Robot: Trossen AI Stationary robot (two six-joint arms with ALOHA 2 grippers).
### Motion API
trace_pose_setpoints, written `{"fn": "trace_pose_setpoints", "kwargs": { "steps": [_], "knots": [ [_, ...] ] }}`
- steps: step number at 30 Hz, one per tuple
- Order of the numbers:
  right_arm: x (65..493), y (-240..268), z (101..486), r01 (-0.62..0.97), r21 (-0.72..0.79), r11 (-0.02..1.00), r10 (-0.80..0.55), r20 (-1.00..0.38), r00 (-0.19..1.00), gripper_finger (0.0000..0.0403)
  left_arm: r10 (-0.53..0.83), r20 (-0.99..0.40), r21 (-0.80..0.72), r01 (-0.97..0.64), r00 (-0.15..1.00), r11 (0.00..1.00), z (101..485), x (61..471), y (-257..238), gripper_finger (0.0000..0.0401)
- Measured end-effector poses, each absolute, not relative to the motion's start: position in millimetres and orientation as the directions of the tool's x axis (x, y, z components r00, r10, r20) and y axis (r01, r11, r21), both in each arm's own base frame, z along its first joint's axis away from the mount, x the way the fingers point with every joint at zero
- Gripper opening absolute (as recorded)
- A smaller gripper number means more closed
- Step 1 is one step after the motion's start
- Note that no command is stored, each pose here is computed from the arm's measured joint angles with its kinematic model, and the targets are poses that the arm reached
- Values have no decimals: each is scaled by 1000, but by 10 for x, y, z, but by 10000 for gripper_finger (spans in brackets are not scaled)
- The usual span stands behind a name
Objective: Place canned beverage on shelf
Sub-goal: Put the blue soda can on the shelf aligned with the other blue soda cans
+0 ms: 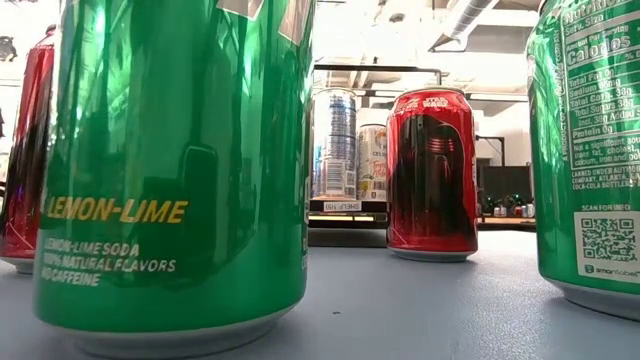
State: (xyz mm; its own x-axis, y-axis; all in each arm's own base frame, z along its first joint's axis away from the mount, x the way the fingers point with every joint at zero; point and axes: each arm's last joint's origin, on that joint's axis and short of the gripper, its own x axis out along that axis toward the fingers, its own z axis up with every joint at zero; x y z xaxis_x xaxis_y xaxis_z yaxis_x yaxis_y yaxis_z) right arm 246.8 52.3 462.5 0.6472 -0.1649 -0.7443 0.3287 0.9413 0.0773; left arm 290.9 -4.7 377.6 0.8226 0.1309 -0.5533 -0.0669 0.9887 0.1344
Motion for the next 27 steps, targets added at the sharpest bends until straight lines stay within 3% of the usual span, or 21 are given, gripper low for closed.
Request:
{"fn": "trace_pose_setpoints", "kwargs": {
  "steps": [8, 13, 27],
  "knots": [
    [2523, 761, 4539, 292, 41, 956, -160, -759, 631, 265, 79, -488, 269, 63, 869, 961, 3589, 3027, 228, 264],
    [2639, 842, 4438, 279, 17, 960, -161, -782, 603, 265, 3, -491, 214, 117, 871, 970, 3508, 3125, 360, 264],
    [2757, 919, 4308, 292, 25, 956, -147, -821, 552, 265, -83, -530, 241, 243, 844, 940, 3199, 3396, 544, 264]
  ]
}}
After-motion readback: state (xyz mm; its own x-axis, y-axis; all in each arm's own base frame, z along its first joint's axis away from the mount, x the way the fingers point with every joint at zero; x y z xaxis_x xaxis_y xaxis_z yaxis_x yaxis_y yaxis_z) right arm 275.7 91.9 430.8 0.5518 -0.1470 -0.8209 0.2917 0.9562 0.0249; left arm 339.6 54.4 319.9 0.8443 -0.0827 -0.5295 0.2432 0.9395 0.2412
